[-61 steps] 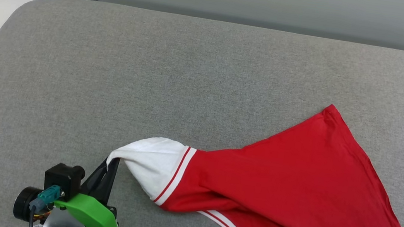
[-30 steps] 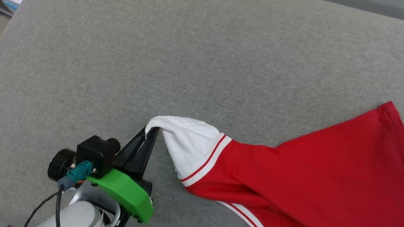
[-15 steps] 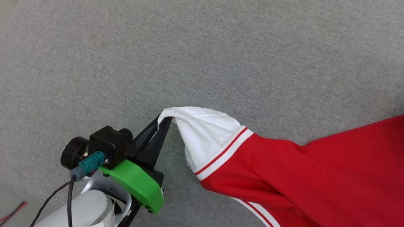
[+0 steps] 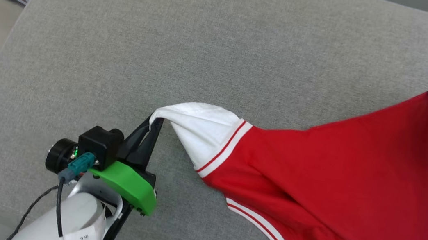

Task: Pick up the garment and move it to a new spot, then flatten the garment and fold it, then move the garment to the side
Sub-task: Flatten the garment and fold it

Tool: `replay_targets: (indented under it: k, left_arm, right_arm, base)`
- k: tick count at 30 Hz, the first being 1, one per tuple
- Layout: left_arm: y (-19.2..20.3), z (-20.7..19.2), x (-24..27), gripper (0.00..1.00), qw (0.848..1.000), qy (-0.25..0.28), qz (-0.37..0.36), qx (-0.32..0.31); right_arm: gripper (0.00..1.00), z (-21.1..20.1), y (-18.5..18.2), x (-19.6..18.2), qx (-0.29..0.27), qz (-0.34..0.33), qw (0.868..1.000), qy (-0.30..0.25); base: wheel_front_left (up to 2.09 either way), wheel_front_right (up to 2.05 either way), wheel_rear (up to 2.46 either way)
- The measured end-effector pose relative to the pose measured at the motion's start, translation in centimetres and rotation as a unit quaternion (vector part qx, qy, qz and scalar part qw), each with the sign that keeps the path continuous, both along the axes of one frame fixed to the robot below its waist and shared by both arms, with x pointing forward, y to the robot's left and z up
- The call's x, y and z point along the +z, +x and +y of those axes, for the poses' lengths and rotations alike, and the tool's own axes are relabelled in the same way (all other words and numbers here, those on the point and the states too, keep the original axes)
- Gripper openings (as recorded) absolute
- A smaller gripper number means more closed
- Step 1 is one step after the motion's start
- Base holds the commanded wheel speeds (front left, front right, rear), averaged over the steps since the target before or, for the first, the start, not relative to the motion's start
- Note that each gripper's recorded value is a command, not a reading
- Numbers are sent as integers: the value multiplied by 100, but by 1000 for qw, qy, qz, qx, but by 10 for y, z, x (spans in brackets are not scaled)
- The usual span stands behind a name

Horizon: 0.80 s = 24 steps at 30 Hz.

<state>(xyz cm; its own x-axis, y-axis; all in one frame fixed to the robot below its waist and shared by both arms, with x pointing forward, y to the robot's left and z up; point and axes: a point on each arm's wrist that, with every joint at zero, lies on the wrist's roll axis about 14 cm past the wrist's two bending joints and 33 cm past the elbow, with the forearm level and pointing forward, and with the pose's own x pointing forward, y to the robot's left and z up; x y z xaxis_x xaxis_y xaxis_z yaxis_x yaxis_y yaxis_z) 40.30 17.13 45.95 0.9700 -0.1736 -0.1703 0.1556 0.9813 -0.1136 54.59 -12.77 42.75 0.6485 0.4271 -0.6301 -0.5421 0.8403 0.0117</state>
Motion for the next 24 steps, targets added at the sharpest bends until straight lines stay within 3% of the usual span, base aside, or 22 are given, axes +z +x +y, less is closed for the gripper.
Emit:
replay_targets:
  k: [10, 18, 24]
  left_arm:
    - [34, 6, 97, 0, 990, 44, -127, -30]
    - [69, -17, 196, 0, 962, 96, -240, -85]
    - [93, -35, 254, 0, 941, 107, -301, -109]
  right_arm:
    - [0, -19, -5, 117, -14, -179, 982, 63]
    - [0, -43, -19, 200, -36, -289, 952, 92]
    - [0, -51, -16, 233, -47, -332, 937, 98]
  base:
    - [0, 0, 0]
    - [0, 0, 0]
    - [0, 0, 0]
